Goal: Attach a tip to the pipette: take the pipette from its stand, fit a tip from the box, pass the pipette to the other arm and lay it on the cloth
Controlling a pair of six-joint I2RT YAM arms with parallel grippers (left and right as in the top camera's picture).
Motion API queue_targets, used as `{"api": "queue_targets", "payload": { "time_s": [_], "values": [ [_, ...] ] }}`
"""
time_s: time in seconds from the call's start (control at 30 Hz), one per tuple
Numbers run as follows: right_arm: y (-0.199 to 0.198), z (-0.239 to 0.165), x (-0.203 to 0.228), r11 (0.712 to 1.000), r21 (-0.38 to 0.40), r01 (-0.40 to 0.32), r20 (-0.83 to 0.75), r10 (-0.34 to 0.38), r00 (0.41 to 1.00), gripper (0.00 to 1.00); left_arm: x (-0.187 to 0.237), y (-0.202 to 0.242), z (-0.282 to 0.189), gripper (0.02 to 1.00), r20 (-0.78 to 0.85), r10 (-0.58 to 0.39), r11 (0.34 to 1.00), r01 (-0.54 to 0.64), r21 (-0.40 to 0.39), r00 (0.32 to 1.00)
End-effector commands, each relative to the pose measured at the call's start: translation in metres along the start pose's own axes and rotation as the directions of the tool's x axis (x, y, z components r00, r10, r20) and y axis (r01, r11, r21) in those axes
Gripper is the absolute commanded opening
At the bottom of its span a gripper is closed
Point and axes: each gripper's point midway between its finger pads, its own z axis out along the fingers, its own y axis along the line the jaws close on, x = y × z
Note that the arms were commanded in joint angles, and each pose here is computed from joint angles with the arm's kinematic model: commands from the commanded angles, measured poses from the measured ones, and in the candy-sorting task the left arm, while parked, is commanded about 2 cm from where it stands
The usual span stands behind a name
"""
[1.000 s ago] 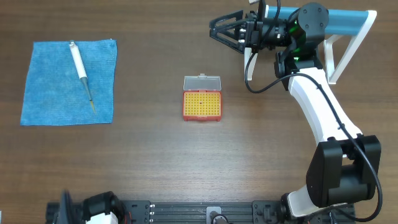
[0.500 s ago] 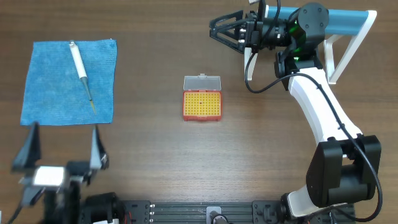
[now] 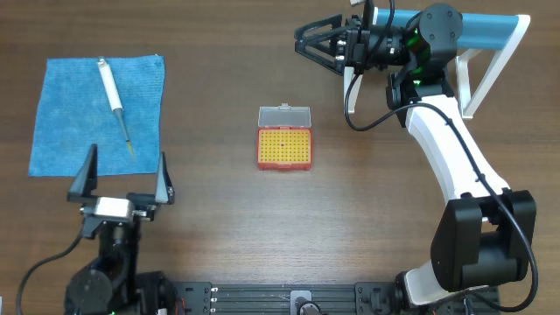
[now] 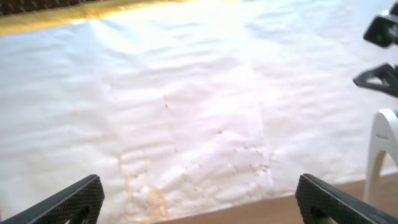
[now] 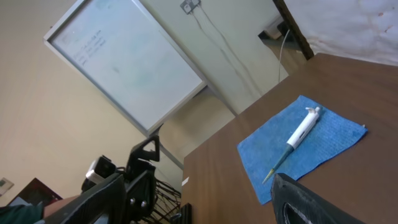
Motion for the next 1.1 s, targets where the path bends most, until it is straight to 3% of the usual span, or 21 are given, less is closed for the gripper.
{"api": "queue_targets", "payload": {
  "time_s": [0.03,0.17,0.3,0.43,0.6,0.7,0.87,1.1],
  "values": [
    [-0.004,-0.002,0.002,1.000,0.001,0.002,-0.004,-0.002,1.000,0.766,0.026,-0.013,-0.002,0.998,-0.034,-0.037,0.998,0.038,0.040,0.999],
    [-0.004,-0.002,0.002,1.000,0.002,0.002,-0.004,-0.002,1.000,0.763,0.053,-0.023,-0.004,1.000,-0.087,-0.057,0.996,0.063,0.069,0.995],
    [-0.004,-0.002,0.002,1.000,0.002,0.002,-0.004,-0.002,1.000,0.763,0.071,-0.021,-0.006,1.000,-0.161,-0.069,0.996,0.077,0.045,0.985],
    [-0.004,-0.002,0.002,1.000,0.002,0.002,-0.004,-0.002,1.000,0.766,0.112,-0.031,-0.017,1.000,-0.331,-0.099,0.990,0.127,0.063,0.938],
    [-0.004,-0.002,0.002,1.000,0.002,0.002,-0.004,-0.002,1.000,0.766,0.135,-0.041,-0.027,1.000,-0.430,-0.108,0.984,0.157,0.080,0.896],
    [-0.004,-0.002,0.002,1.000,0.002,0.002,-0.004,-0.002,1.000,0.763,0.137,-0.035,-0.027,1.000,-0.433,-0.111,0.989,0.144,0.044,0.895],
    [-0.004,-0.002,0.002,1.000,0.002,0.002,-0.004,-0.002,1.000,0.766,0.143,-0.013,-0.029,1.000,-0.431,-0.264,0.964,0.224,-0.142,0.863],
    [-0.004,-0.002,0.002,1.000,0.001,0.002,-0.004,-0.002,1.000,0.763,0.144,-0.002,-0.031,1.000,-0.427,-0.259,0.962,0.192,-0.195,0.866]
  ]
}}
